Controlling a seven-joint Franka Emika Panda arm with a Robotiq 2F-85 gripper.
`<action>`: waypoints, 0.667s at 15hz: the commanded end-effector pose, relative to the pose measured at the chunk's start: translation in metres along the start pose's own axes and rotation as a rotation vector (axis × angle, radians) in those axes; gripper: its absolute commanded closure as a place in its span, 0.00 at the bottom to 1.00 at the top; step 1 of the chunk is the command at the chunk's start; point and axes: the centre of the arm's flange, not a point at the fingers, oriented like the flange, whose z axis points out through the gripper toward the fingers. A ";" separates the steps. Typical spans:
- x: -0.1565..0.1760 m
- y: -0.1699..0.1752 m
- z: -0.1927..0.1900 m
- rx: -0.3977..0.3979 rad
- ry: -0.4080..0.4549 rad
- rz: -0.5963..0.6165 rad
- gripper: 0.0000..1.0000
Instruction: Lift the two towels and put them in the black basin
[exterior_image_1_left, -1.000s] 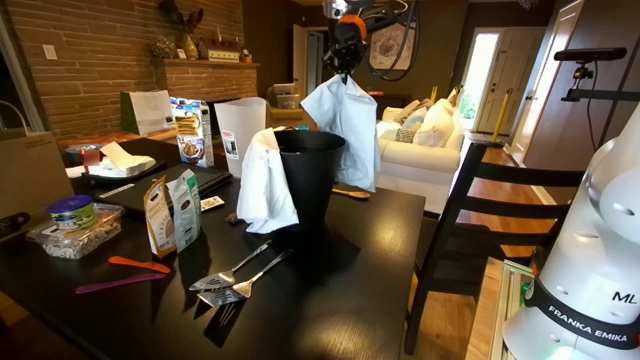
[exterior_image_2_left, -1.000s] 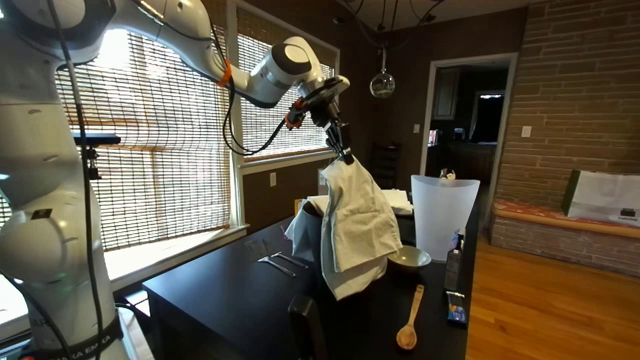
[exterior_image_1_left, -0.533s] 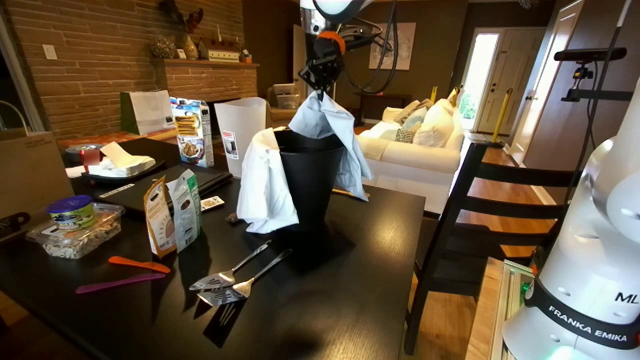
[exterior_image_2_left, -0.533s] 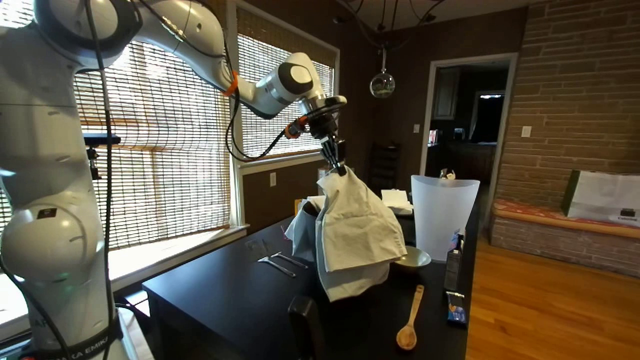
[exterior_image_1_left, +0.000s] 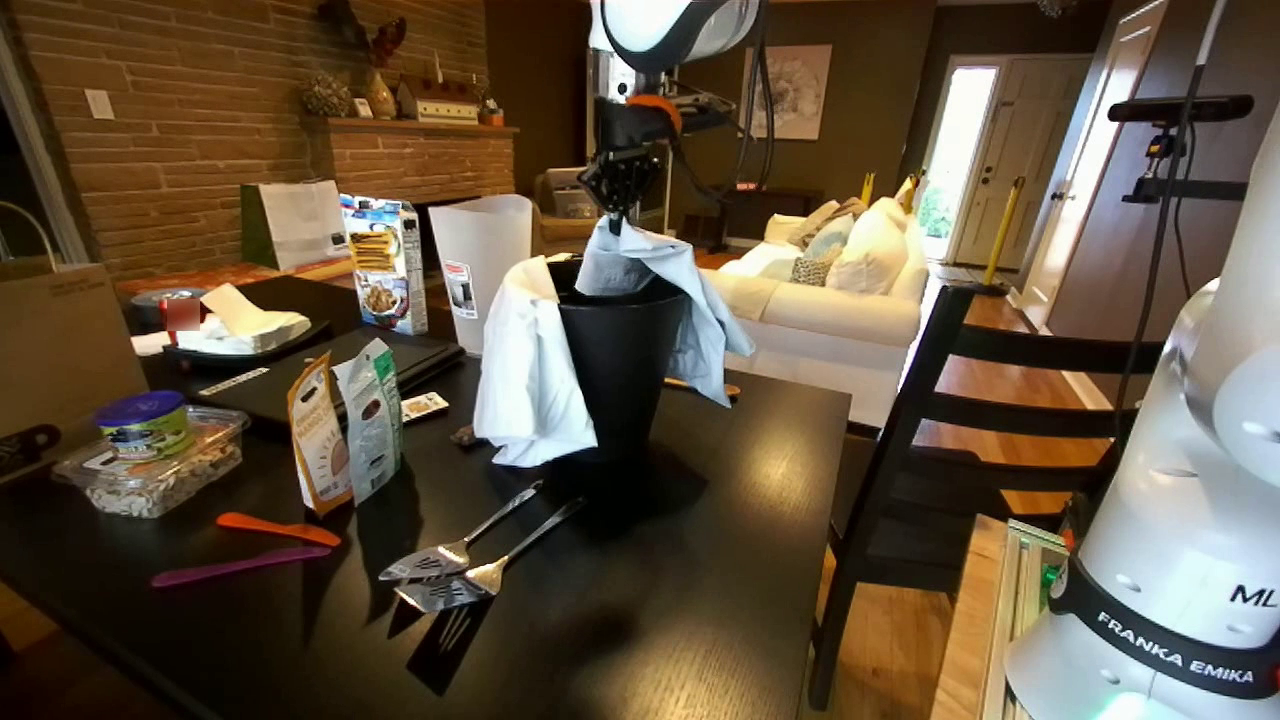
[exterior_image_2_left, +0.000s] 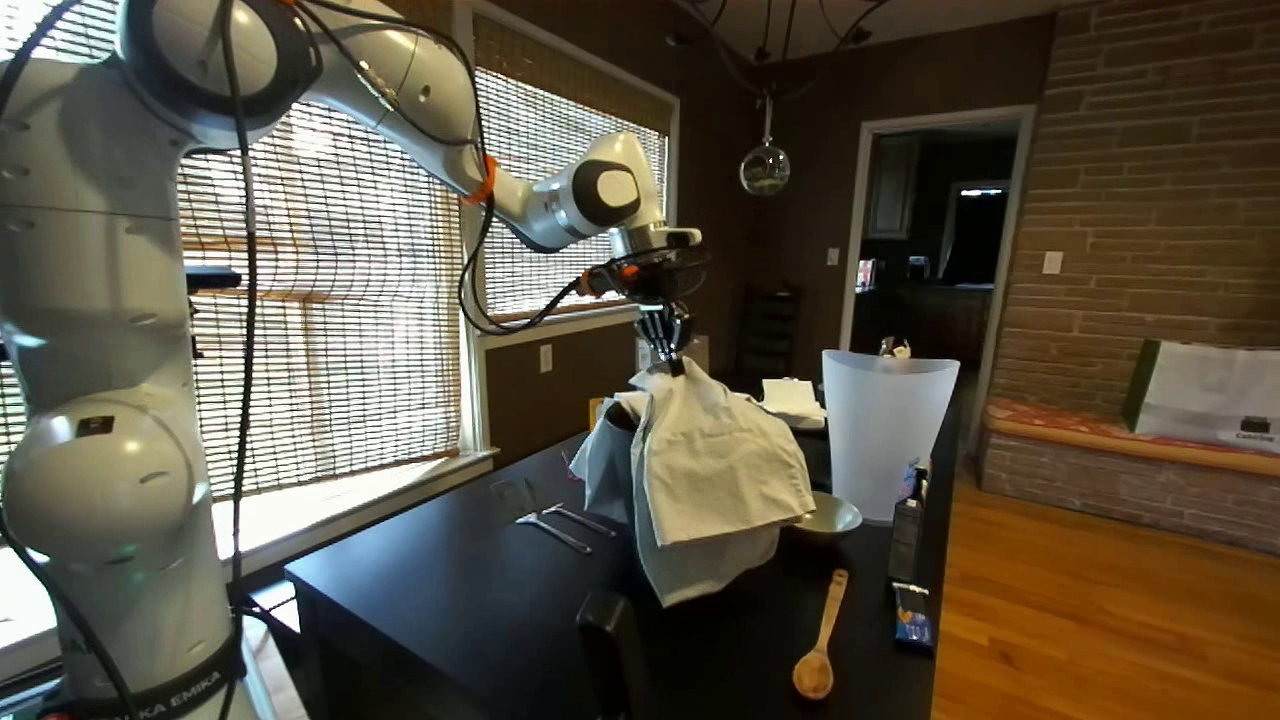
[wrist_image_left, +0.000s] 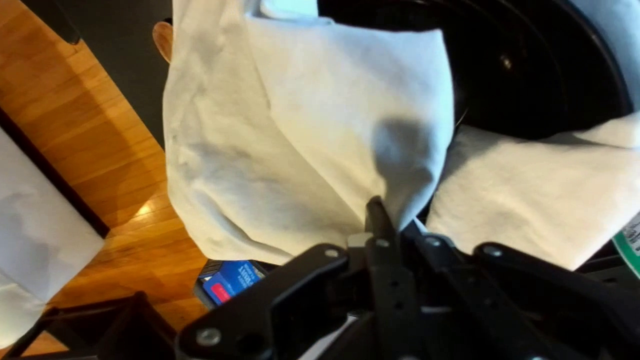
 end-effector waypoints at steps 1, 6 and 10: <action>0.006 -0.001 -0.009 0.072 0.040 -0.064 0.99; 0.009 -0.005 -0.039 0.105 0.094 -0.127 0.99; 0.007 -0.006 -0.046 0.083 0.080 -0.131 0.99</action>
